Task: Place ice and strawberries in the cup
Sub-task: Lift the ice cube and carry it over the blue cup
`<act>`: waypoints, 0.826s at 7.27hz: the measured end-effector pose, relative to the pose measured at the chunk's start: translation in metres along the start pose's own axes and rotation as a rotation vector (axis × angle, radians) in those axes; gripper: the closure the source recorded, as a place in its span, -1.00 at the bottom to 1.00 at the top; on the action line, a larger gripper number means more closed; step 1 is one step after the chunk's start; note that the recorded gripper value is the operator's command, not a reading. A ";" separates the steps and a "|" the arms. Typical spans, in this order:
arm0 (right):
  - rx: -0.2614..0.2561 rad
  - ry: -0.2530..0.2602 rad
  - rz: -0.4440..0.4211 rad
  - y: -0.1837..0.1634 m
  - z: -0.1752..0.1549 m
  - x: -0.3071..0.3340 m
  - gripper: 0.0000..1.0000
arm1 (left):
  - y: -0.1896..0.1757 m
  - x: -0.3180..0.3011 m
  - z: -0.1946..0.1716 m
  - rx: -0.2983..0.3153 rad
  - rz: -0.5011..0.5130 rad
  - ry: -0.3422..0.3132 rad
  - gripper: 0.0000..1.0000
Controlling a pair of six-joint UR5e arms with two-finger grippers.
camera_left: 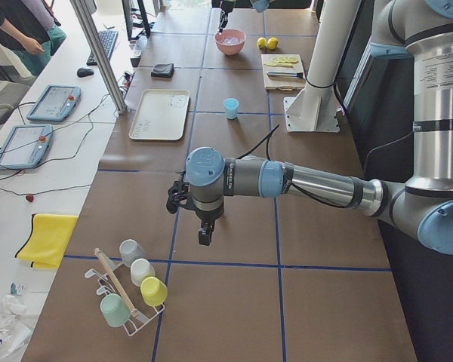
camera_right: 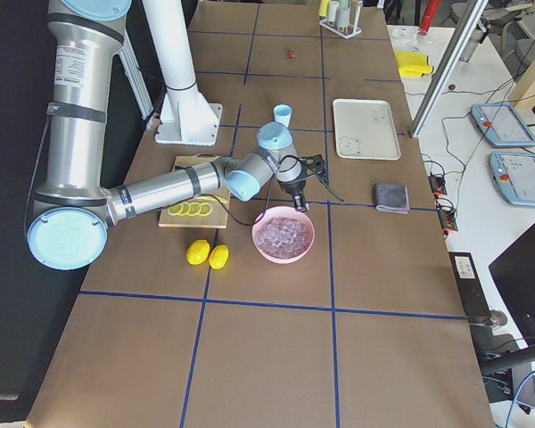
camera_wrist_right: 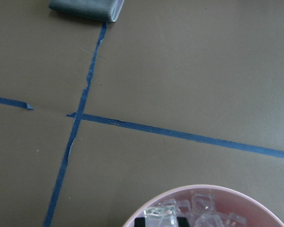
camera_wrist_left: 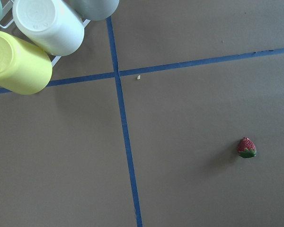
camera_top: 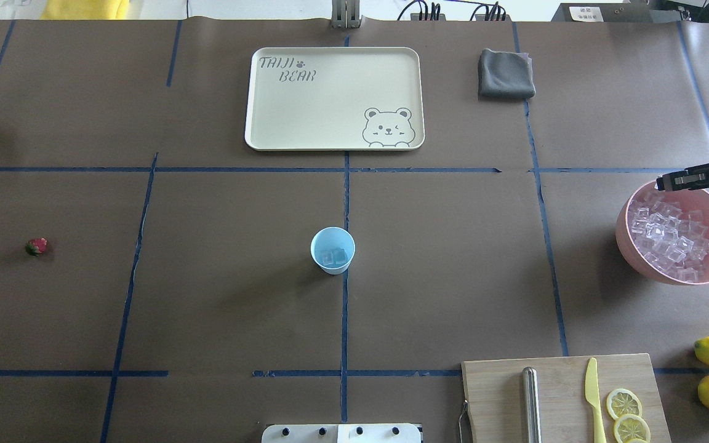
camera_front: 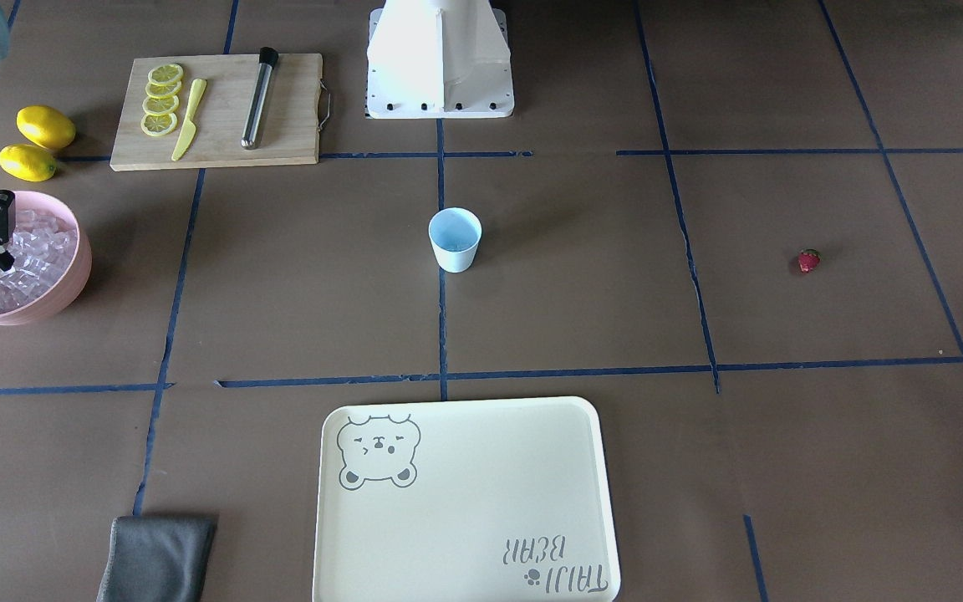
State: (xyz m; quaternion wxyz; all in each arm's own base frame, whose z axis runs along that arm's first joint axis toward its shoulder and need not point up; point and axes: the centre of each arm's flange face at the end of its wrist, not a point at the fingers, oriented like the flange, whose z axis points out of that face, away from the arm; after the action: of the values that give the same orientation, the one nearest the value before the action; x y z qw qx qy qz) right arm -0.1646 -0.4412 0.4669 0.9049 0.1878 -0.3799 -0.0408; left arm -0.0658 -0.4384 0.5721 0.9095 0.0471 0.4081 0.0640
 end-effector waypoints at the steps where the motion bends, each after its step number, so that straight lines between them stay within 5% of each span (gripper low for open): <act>1: -0.013 -0.031 -0.037 -0.016 -0.004 -0.020 1.00 | 0.000 0.000 0.001 -0.001 0.000 0.000 -1.00; 6: -0.162 -0.048 -0.016 -0.103 -0.033 -0.255 1.00 | -0.001 0.002 0.003 -0.006 0.003 0.001 -1.00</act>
State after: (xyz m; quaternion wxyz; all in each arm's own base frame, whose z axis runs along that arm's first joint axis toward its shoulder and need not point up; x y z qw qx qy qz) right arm -0.3144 -0.4707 0.2363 0.9075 0.1159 -0.3951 -0.0832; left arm -0.0624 -0.4393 0.5720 0.9093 0.0451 0.4083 0.0665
